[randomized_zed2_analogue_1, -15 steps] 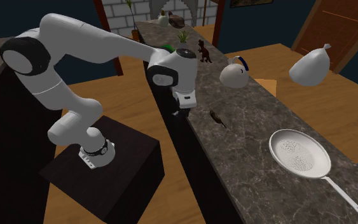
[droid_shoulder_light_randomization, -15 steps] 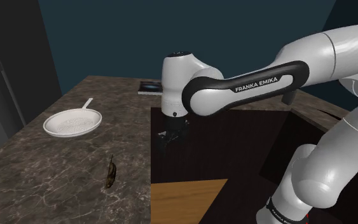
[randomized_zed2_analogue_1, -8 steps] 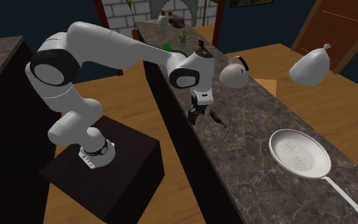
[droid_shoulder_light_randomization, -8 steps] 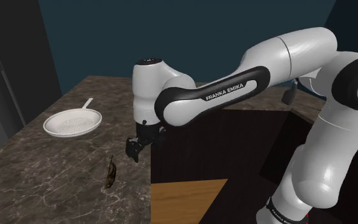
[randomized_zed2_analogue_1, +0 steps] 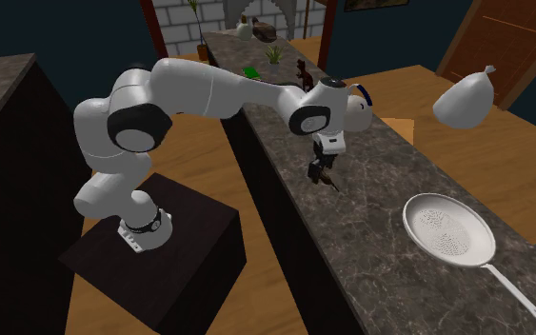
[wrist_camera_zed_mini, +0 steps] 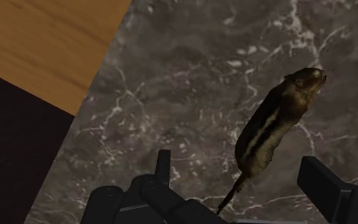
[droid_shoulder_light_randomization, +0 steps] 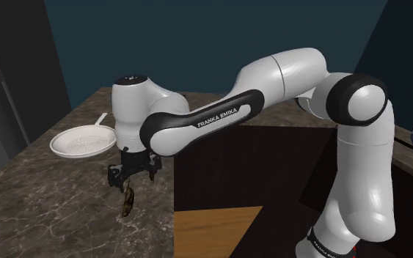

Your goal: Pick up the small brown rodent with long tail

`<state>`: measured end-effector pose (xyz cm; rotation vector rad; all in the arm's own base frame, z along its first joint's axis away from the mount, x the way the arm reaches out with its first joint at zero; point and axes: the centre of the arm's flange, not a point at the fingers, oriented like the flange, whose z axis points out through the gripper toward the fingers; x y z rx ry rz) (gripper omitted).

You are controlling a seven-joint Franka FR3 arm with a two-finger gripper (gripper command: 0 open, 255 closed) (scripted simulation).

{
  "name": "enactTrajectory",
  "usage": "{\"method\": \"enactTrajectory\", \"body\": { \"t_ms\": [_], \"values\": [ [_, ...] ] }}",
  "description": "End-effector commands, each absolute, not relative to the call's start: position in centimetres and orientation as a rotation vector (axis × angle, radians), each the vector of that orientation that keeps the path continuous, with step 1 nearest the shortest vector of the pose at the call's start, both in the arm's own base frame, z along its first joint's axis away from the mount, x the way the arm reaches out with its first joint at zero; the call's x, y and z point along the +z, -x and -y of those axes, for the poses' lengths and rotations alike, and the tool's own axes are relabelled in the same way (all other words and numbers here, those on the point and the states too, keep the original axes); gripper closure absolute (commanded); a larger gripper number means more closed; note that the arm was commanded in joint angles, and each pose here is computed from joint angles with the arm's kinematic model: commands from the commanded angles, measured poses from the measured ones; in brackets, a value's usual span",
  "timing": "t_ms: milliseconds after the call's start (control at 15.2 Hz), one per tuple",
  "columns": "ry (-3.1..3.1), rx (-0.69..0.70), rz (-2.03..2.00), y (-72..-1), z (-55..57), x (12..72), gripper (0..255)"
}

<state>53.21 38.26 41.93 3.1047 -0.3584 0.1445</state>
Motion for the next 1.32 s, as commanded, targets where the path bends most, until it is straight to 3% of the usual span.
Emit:
{"method": "enactTrajectory", "body": {
  "t_ms": [0, 660, 726, 1254],
  "values": [
    [-3.105, 0.168, 0.389, -54.9, -40.0, 41.3, 0],
    [-3.105, 0.17, 0.392, -55.1, -40.2, 37.2, 0],
    [-3.105, 0.17, 0.392, -55.2, -40.2, 37.2, 255],
    [-3.105, 0.17, 0.392, -55.3, -40.2, 37.3, 255]
  ]
}}
